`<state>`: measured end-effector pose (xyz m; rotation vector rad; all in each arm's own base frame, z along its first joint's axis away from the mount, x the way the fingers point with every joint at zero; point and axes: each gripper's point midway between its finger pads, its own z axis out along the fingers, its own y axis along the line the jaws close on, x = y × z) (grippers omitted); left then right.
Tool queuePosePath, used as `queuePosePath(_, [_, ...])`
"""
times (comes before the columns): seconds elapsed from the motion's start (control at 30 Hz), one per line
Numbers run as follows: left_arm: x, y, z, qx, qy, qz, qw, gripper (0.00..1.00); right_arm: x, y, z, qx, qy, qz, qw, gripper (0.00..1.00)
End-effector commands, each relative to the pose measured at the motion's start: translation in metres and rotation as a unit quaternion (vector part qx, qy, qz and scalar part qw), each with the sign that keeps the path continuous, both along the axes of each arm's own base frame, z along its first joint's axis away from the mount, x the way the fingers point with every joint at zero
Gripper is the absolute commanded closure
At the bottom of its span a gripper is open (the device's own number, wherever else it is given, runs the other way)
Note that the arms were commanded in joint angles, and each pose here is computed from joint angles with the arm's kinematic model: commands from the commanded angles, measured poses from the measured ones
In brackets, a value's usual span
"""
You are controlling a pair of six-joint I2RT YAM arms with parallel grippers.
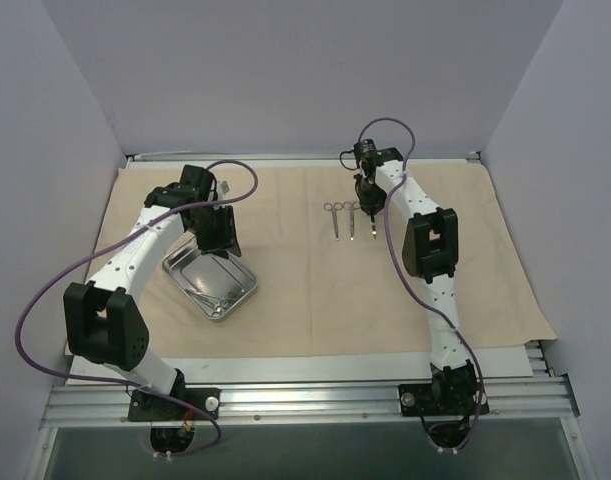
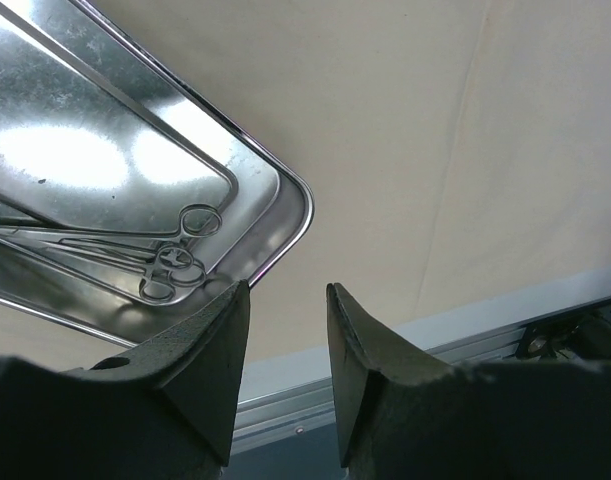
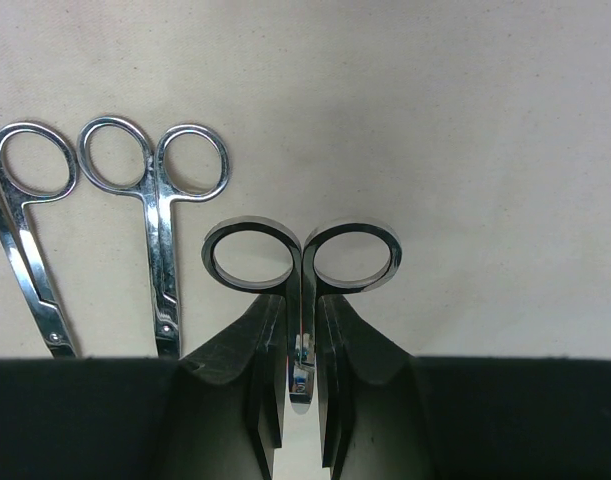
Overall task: Open and lay out the surgical kit
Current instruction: Place the medical item in the surgical kit.
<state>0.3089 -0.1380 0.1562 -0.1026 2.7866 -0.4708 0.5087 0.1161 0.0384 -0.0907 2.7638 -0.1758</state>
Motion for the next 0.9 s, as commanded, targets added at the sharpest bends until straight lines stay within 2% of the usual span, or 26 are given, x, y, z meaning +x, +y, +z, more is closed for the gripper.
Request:
queuePosePath(0.0, [0.004, -0.003, 0.001, -0.013, -0.003, -0.007, 1.0, 0.55, 0.002, -0.008, -0.003, -0.012, 0.007, -0.001, 1.0, 1.0])
queuePosePath(0.27, [0.004, 0.0, -0.002, -0.013, 0.004, -0.005, 1.0, 0.55, 0.0, -0.008, -0.02, -0.011, 0.018, -0.004, 1.0, 0.96])
queuePosePath(0.4, [0.004, 0.003, -0.002, -0.011, 0.004, -0.004, 1.0, 0.55, -0.001, -0.009, -0.027, -0.016, 0.023, -0.007, 1.0, 0.88])
queuePosePath(0.57, [0.004, 0.005, -0.002, -0.013, 0.005, -0.002, 1.0, 0.55, -0.002, -0.011, -0.03, -0.021, 0.025, -0.01, 0.999, 0.83])
queuePosePath(0.77, [0.004, 0.008, -0.004, -0.013, 0.007, 0.001, 1.0, 0.55, -0.004, -0.013, -0.03, -0.024, 0.025, -0.014, 0.999, 0.68])
queuePosePath(0.87, [0.003, 0.009, -0.004, -0.015, 0.008, 0.002, 1.0, 0.55, -0.004, -0.014, -0.029, -0.026, 0.024, -0.013, 0.999, 0.67])
